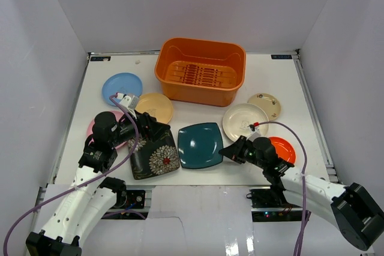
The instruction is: Place the plates into the plastic bin on the countertop
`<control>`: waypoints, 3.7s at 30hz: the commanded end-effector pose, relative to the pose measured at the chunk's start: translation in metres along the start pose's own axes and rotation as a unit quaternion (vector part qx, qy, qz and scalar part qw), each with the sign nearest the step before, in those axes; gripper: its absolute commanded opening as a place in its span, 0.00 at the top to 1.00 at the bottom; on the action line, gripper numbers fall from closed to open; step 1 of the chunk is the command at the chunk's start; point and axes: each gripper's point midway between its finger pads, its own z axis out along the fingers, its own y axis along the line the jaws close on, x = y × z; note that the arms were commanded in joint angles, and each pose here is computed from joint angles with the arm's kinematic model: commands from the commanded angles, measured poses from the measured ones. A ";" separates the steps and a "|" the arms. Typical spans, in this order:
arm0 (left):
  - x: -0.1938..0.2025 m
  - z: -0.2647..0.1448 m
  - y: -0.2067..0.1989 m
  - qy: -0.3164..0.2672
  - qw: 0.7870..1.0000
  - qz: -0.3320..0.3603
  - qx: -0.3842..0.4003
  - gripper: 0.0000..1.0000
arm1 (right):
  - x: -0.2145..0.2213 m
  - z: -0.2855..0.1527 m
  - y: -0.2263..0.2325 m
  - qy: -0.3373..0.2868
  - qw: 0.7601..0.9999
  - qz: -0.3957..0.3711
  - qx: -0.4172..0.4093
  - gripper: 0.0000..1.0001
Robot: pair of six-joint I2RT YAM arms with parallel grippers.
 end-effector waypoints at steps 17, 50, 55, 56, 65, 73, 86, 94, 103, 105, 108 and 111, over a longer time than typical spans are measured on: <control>-0.034 -0.024 0.054 -0.074 0.978 -0.011 -0.197 0.02 | -0.086 -0.079 0.203 -0.106 0.958 -0.065 -0.257 0.92; -0.019 -0.010 0.030 -0.041 0.989 -0.018 -0.142 0.02 | -0.385 0.064 0.242 -0.324 0.935 -0.019 -0.146 0.92; -0.017 -0.009 0.029 -0.037 0.990 -0.017 -0.139 0.02 | -0.382 0.104 0.204 -0.306 0.946 -0.016 -0.105 0.92; -0.016 -0.008 0.028 -0.036 0.990 -0.018 -0.137 0.02 | -0.379 0.110 0.199 -0.301 0.949 -0.016 -0.097 0.92; -0.015 -0.007 0.028 -0.032 0.990 -0.019 -0.135 0.02 | -0.363 0.162 0.134 -0.259 0.965 -0.039 0.004 0.92; -0.015 -0.007 0.028 -0.034 0.990 -0.019 -0.136 0.02 | -0.350 0.185 0.102 -0.207 0.972 -0.073 0.084 0.57; -0.016 -0.008 0.029 -0.036 0.990 -0.019 -0.138 0.02 | -0.366 0.154 0.129 -0.212 0.950 -0.176 0.147 0.07; -0.019 -0.011 0.034 -0.043 0.987 -0.018 -0.154 0.02 | -0.267 0.103 0.188 -0.158 0.944 -0.287 0.032 0.10; -0.014 -0.015 0.056 -0.050 0.973 -0.060 -0.215 0.02 | -0.033 0.060 0.166 0.042 0.965 -0.220 -0.139 0.74; -0.016 -0.018 0.062 -0.058 0.967 -0.071 -0.238 0.02 | 0.001 0.065 0.151 0.077 0.965 -0.208 -0.142 0.49; -0.012 -0.022 0.070 -0.050 0.957 -0.096 -0.269 0.02 | 0.034 0.075 0.135 0.115 0.964 -0.197 -0.134 0.28; 0.000 -0.023 0.072 -0.026 0.953 -0.114 -0.279 0.02 | 0.052 0.086 0.129 0.137 0.964 -0.175 -0.144 0.25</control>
